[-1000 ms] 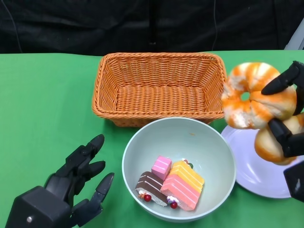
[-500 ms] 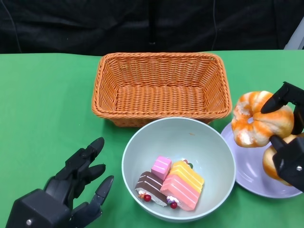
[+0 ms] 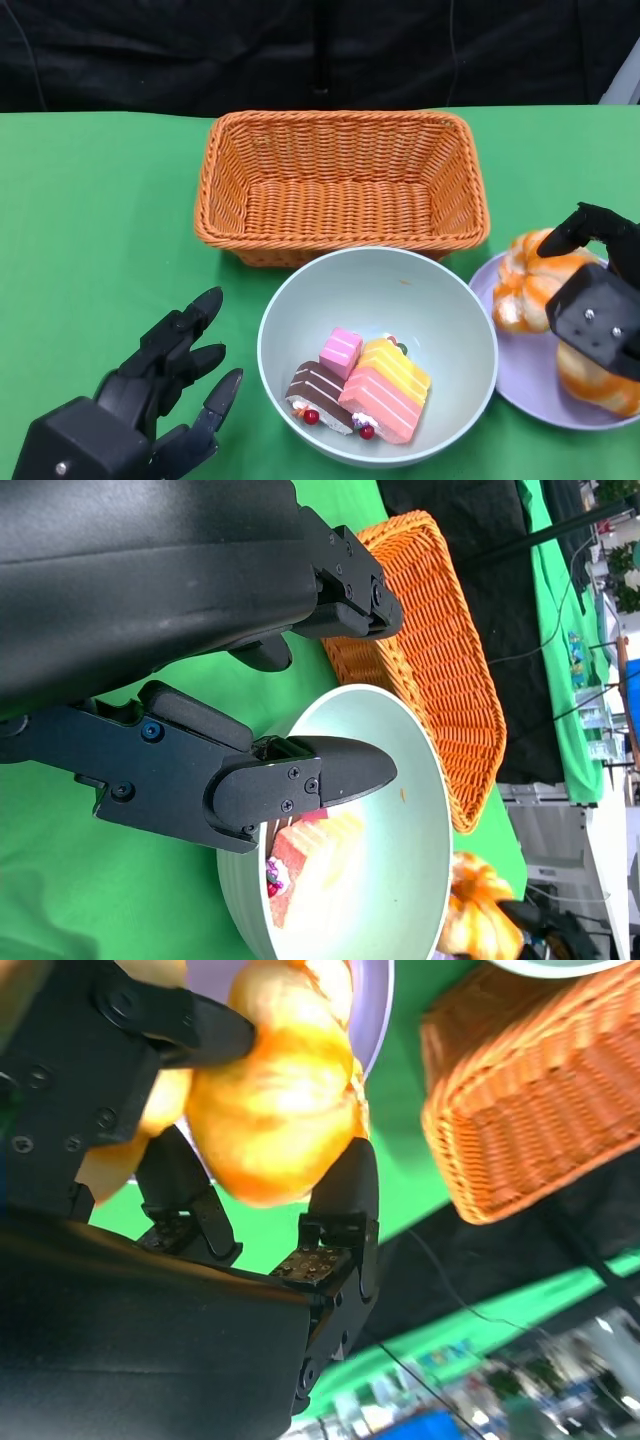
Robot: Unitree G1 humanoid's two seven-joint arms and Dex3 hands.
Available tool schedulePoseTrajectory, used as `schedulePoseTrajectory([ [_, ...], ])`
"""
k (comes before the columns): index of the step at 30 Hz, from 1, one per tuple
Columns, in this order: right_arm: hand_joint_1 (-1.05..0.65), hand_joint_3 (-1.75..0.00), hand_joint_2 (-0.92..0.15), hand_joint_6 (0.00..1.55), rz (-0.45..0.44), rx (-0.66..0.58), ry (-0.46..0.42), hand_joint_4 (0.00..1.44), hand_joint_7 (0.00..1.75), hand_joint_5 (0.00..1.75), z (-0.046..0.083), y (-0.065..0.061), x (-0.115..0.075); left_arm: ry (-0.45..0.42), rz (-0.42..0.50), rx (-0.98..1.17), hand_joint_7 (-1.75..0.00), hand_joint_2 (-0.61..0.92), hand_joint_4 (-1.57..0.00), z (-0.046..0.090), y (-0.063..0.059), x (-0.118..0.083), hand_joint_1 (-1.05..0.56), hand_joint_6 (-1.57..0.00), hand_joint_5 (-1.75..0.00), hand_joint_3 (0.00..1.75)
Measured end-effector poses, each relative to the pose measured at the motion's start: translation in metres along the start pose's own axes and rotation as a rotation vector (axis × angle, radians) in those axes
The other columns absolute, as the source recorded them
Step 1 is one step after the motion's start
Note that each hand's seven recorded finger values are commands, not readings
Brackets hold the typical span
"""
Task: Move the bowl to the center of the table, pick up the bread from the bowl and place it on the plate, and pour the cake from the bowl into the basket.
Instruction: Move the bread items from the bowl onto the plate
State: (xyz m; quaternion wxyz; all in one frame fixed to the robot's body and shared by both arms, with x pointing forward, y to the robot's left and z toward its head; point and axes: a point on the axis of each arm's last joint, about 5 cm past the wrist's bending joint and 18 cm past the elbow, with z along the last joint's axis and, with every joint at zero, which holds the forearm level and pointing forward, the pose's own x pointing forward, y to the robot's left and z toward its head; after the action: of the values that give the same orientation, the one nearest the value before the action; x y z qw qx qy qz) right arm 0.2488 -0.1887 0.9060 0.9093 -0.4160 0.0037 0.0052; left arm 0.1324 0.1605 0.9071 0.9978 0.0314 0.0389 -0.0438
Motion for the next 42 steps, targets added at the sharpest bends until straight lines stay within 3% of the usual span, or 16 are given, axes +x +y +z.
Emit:
schedulePoseTrajectory([
  [1, -0.21, -0.38, -0.78, 0.67, 0.033, -0.015, 0.012, 0.45, 0.22, 1.31, 0.001, 0.0, 0.001, 0.002, 0.0, 0.0, -0.01, 0.92, -0.11, 0.0, 0.0, 0.0, -0.62, -0.3, -0.58, 0.56],
  [2, -0.27, -0.24, -0.85, 0.59, 0.071, -0.034, 0.023, 0.4, 0.12, 0.93, 0.001, -0.001, 0.002, 0.003, 0.0, 0.0, -0.01, 0.92, -0.11, 0.0, 0.0, 0.0, -0.61, -0.3, -0.58, 0.57],
  [4, -0.4, -0.16, -0.91, 0.43, 0.136, -0.085, 0.041, 0.32, 0.03, 0.46, 0.0, -0.003, 0.003, 0.004, 0.0, 0.0, -0.01, 0.92, -0.12, 0.0, 0.0, 0.0, -0.61, -0.3, -0.58, 0.57],
  [7, -0.5, -0.18, -0.92, 0.29, 0.167, -0.148, 0.046, 0.21, 0.0, 0.29, -0.001, -0.006, 0.002, 0.003, 0.0, 0.0, -0.01, 0.92, -0.12, 0.001, 0.0, 0.0, -0.61, -0.3, -0.58, 0.56],
  [16, -0.66, -0.29, -0.92, 0.2, 0.176, -0.269, 0.003, 0.1, 0.0, 0.27, 0.005, -0.007, -0.001, 0.007, 0.0, -0.001, -0.01, 0.92, -0.12, 0.001, 0.0, 0.0, -0.61, -0.31, -0.58, 0.56],
  [27, -0.61, -0.36, -0.92, 0.23, 0.123, -0.338, -0.07, 0.09, 0.02, 0.33, 0.014, -0.014, -0.012, 0.007, -0.006, 0.002, -0.01, 0.92, -0.11, 0.001, 0.001, 0.0, -0.61, -0.3, -0.58, 0.57],
  [35, -0.59, -0.41, -0.92, 0.26, 0.063, -0.307, -0.115, 0.09, 0.03, 0.4, 0.021, -0.024, -0.027, 0.007, -0.004, 0.001, -0.01, 0.92, -0.12, 0.001, 0.002, 0.0, -0.6, -0.31, -0.58, 0.54],
  [37, -0.59, -0.41, -0.92, 0.27, 0.038, -0.286, -0.128, 0.02, 0.03, 0.57, 0.022, -0.028, -0.032, 0.007, -0.004, 0.0, -0.01, 0.92, -0.12, 0.001, 0.002, 0.0, -0.59, -0.31, -0.58, 0.53],
  [42, -0.54, -0.4, -0.92, 0.28, -0.022, -0.208, -0.165, 0.0, 0.03, 0.67, 0.028, -0.03, -0.048, -0.021, -0.004, 0.039, -0.02, 0.92, -0.13, 0.003, 0.003, 0.0, -0.58, -0.33, -0.62, 0.48],
])
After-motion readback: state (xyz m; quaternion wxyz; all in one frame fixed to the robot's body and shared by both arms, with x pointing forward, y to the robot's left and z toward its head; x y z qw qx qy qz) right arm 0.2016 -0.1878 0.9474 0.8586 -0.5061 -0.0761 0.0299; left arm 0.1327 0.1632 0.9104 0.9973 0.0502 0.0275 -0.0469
